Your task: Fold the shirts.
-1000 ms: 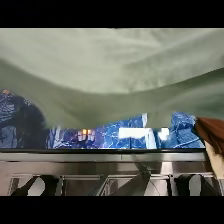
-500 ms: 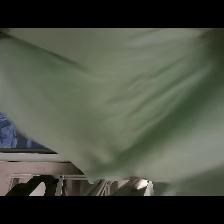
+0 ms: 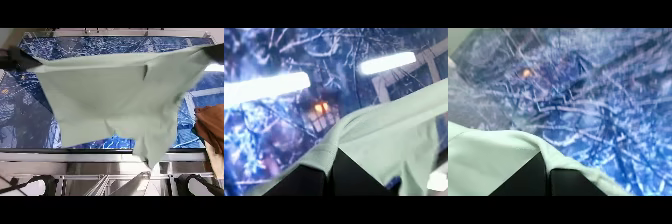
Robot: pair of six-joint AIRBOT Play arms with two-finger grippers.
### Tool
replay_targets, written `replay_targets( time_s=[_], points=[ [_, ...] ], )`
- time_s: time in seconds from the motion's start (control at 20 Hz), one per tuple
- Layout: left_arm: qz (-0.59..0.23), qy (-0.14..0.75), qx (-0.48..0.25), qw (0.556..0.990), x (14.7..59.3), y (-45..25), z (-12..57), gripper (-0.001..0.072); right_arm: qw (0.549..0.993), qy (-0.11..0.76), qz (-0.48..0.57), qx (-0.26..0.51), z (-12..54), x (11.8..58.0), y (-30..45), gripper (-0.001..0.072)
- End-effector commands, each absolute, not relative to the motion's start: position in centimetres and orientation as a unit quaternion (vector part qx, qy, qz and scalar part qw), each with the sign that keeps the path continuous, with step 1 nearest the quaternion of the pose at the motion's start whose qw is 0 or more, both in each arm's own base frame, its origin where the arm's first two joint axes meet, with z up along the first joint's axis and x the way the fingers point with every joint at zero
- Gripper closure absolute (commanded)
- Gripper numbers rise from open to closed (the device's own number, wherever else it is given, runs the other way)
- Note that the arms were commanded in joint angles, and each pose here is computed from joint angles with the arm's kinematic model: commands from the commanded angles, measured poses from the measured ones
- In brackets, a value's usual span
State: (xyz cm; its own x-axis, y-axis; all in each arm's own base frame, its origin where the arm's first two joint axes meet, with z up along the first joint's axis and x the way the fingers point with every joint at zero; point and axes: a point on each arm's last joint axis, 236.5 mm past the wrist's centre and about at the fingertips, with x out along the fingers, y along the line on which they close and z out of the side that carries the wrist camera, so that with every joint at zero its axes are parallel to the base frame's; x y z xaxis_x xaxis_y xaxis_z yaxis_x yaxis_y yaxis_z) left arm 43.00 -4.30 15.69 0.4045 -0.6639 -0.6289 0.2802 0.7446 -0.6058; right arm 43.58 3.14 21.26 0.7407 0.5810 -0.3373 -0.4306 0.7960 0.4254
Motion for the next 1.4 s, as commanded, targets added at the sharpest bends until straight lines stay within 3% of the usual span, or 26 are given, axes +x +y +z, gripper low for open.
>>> replay_targets(
  time_s=[0.0,0.4,0.55,0.75,0.95,1.05,1.35],
  points=[
    [-0.275,0.498,-0.282,0.772,45.8,-1.9,8.1,0.0684,0.9,0.301,0.256,0.182,11.7,48.1,3.7,0.0693],
    [-0.264,0.552,-0.325,0.721,50.3,-2.3,-2.7,0.0683,0.868,0.306,0.254,0.296,2.4,52.9,3.6,0.0692],
    [-0.265,0.552,-0.323,0.721,52.8,-3.5,-3.9,0.0683,0.867,0.305,0.218,0.327,-0.7,54.5,2.3,0.0691],
    [-0.262,0.531,-0.318,0.74,56.2,-4.1,-3.0,0.0683,0.876,0.223,0.205,0.375,1.1,57.9,0.7,0.0692],
    [-0.249,0.494,-0.308,0.774,58.9,-3.9,-1.9,0.0683,0.887,0.193,0.218,0.357,3.5,60.3,0.5,0.0692],
    [-0.238,0.5,-0.318,0.77,58.8,-3.7,-3.2,0.0683,0.89,0.195,0.212,0.354,3.2,60.4,0.2,0.0692],
    [-0.237,0.544,-0.336,0.732,55.9,-3.7,-6.7,0.0683,0.86,0.319,0.25,0.31,-3.6,56.4,1.5,0.0692]
  ],
)
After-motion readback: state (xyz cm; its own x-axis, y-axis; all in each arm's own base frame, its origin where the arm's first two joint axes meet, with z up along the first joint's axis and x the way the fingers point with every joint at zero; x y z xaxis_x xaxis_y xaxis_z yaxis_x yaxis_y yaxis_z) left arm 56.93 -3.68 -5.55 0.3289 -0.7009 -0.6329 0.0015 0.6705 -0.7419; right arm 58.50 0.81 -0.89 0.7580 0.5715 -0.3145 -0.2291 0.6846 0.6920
